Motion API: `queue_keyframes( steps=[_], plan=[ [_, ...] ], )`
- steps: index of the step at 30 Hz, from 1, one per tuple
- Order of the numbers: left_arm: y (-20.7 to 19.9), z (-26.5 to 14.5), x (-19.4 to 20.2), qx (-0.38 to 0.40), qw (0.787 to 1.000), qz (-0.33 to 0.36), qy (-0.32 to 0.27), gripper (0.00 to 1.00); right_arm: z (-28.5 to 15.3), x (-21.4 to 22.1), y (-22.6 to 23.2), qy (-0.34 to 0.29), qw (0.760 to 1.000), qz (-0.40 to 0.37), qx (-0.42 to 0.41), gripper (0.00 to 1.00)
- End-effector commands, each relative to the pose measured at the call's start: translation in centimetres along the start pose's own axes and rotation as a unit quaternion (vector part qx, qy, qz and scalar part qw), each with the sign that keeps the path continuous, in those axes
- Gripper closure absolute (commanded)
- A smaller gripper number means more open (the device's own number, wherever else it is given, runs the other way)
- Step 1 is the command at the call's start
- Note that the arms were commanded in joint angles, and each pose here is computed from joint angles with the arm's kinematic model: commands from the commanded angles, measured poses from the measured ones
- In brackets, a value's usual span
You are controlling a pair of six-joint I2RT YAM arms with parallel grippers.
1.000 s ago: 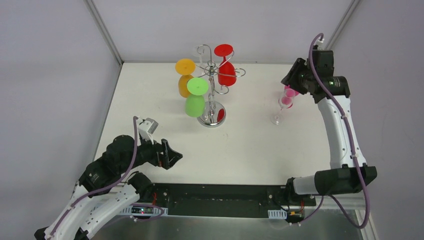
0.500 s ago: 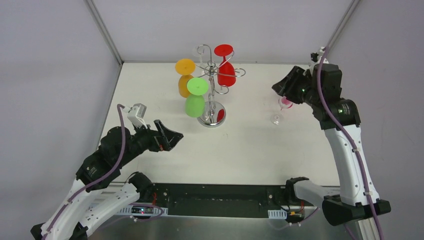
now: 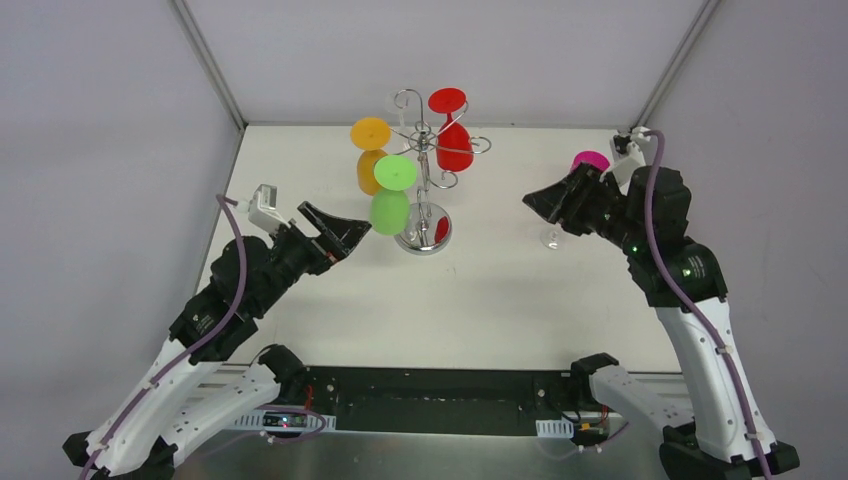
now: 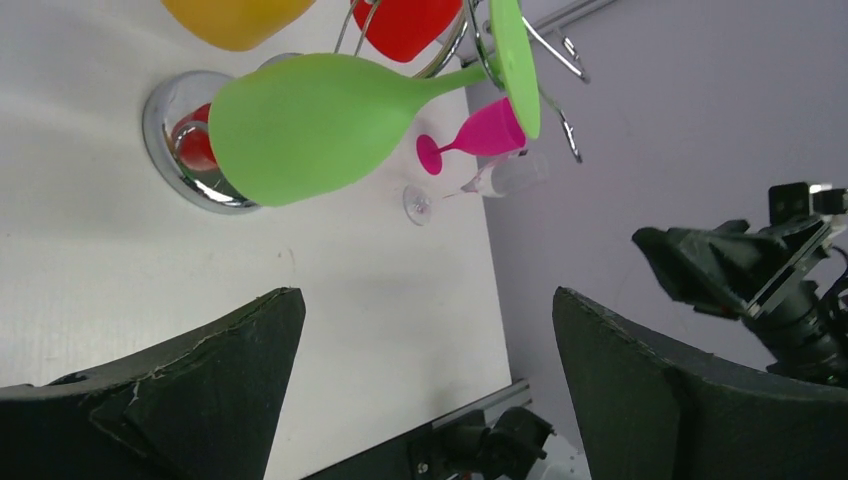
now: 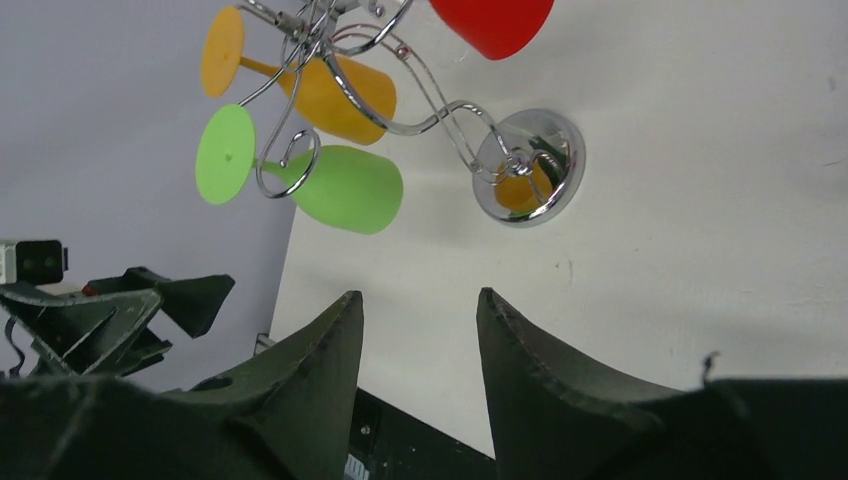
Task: Take the wine glass off the wine glass rack
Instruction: Pick up the wine glass from the wine rack.
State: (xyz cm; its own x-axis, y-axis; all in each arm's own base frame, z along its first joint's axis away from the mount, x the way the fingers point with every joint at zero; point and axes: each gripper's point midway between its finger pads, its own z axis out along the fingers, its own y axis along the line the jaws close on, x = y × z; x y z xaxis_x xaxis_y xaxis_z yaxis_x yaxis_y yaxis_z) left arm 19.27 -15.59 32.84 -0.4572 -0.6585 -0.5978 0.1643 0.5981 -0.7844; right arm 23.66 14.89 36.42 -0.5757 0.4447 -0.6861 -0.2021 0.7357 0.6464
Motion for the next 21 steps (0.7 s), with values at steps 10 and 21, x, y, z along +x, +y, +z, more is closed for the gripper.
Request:
queue_keyframes(
  steps=[10, 21],
  plan=[
    [-6.4, 5.6, -2.6, 0.066, 0.992, -0.102, -0.035, 0.06, -2.2, 4.9, 3.3, 0.042, 0.989, 0.017, -0.138, 0.53],
    [-8.0, 7.7, -3.2, 0.088, 0.985, -0.143, -0.044, 0.21, -3.5, 6.7, 2.0, 0.043, 0.990, 0.008, -0.132, 0.55]
  ],
)
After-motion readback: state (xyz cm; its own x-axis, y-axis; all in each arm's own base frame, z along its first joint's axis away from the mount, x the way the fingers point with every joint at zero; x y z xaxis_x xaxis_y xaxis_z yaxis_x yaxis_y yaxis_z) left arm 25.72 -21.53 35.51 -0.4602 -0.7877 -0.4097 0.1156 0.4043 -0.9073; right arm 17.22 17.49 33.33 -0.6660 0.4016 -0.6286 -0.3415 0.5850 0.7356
